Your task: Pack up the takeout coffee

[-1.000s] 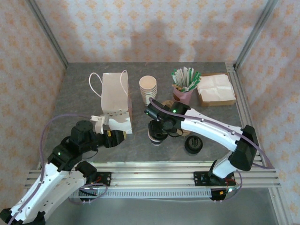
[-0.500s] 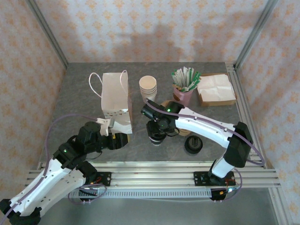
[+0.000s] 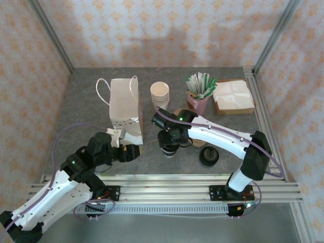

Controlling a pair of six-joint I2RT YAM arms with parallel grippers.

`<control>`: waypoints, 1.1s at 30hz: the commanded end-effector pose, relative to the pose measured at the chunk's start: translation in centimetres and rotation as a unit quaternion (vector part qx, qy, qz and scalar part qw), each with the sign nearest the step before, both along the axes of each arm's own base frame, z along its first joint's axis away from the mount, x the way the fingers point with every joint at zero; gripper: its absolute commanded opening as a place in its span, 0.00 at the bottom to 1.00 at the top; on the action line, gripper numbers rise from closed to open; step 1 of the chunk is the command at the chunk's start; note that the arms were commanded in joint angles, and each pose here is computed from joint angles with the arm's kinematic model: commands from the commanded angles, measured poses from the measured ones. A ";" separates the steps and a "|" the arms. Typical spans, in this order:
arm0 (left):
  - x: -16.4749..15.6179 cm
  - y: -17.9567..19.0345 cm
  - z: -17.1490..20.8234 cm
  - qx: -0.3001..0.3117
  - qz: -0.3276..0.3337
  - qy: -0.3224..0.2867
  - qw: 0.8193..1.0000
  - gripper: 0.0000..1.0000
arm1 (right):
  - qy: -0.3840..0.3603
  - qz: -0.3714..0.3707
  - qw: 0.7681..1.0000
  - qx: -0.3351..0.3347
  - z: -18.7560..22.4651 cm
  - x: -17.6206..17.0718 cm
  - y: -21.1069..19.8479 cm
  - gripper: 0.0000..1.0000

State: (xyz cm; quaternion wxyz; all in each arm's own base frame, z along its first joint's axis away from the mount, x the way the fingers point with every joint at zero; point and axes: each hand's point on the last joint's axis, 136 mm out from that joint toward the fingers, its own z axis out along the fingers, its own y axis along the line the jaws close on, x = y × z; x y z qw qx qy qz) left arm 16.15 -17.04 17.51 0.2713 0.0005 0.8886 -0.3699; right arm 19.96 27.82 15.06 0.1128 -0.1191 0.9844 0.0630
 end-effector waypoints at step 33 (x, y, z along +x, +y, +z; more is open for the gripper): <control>0.7 -0.3 -1.5 0.011 0.014 0.002 1.000 0.67 | 0.032 -0.011 0.998 -0.061 -4.5 -1.9 -1.3 0.69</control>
